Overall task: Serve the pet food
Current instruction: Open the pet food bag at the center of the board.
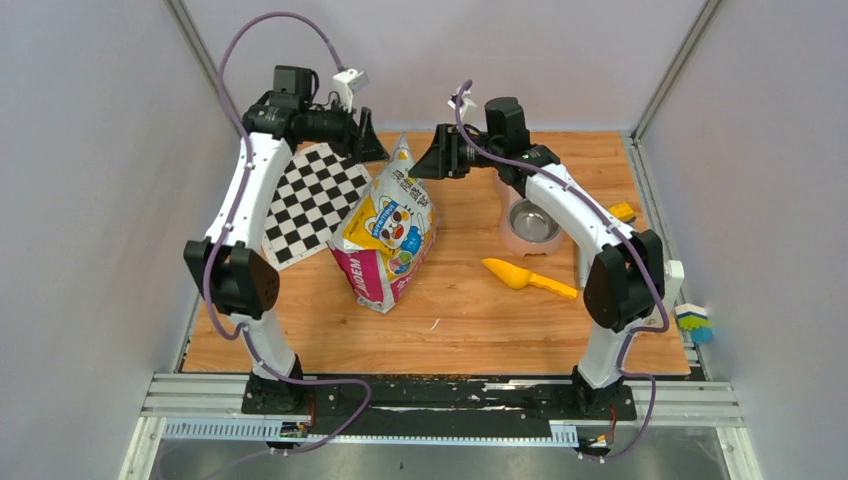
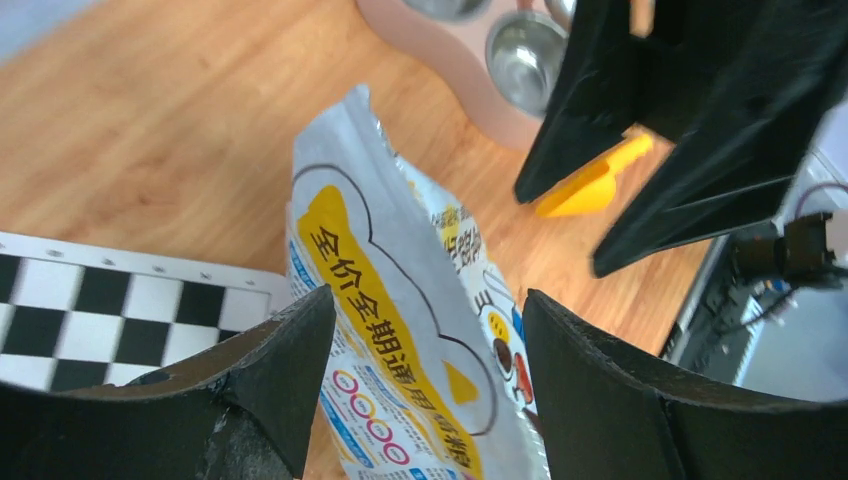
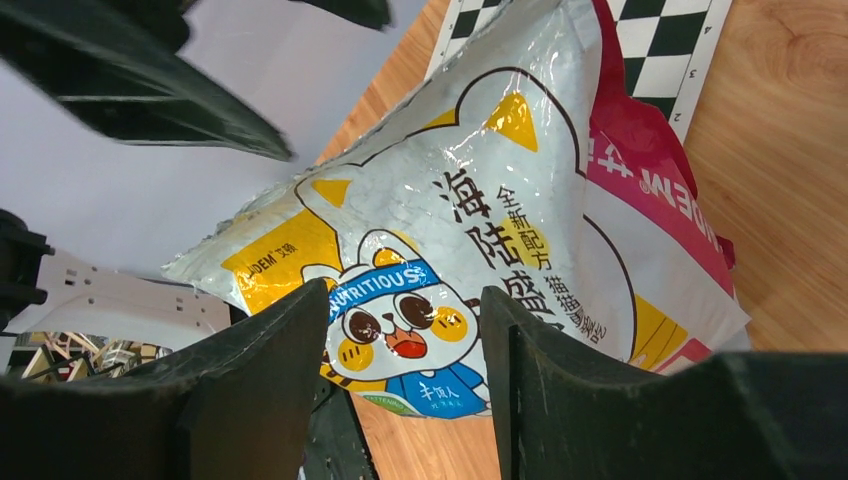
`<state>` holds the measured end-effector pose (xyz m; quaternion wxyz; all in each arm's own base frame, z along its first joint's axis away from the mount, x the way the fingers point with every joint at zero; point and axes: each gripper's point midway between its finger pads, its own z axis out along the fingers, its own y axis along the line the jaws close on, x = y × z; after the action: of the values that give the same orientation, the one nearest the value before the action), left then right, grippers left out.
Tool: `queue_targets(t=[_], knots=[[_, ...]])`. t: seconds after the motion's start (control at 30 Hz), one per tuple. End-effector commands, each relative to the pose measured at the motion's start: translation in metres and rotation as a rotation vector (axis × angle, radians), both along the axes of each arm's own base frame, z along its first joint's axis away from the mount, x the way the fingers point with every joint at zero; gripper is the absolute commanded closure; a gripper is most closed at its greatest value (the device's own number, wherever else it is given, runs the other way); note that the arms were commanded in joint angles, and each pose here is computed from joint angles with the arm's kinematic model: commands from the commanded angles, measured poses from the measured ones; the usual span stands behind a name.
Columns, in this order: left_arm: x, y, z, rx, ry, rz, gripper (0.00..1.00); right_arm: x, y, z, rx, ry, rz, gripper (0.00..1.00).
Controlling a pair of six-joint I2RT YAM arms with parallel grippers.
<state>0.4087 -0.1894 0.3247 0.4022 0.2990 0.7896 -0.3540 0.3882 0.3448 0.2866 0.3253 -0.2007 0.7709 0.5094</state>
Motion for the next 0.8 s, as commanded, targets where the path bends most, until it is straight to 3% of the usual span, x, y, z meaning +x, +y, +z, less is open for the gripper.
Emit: queue_targets(t=[0.0,0.47,0.77], knots=[[-0.018,-0.002,-0.039,0.025,0.159,-0.117,0.24,-0.012,-0.004,0.033,0.035,-0.096,0.000,0.42],[-0.028,-0.016,-0.029,-0.117,0.189,-0.160,0.33,-0.018,-0.004,0.025,0.030,-0.072,0.020,0.42],[-0.038,-0.026,-0.025,-0.236,0.242,-0.198,0.52,0.009,0.002,0.040,0.032,-0.132,-0.025,0.42]])
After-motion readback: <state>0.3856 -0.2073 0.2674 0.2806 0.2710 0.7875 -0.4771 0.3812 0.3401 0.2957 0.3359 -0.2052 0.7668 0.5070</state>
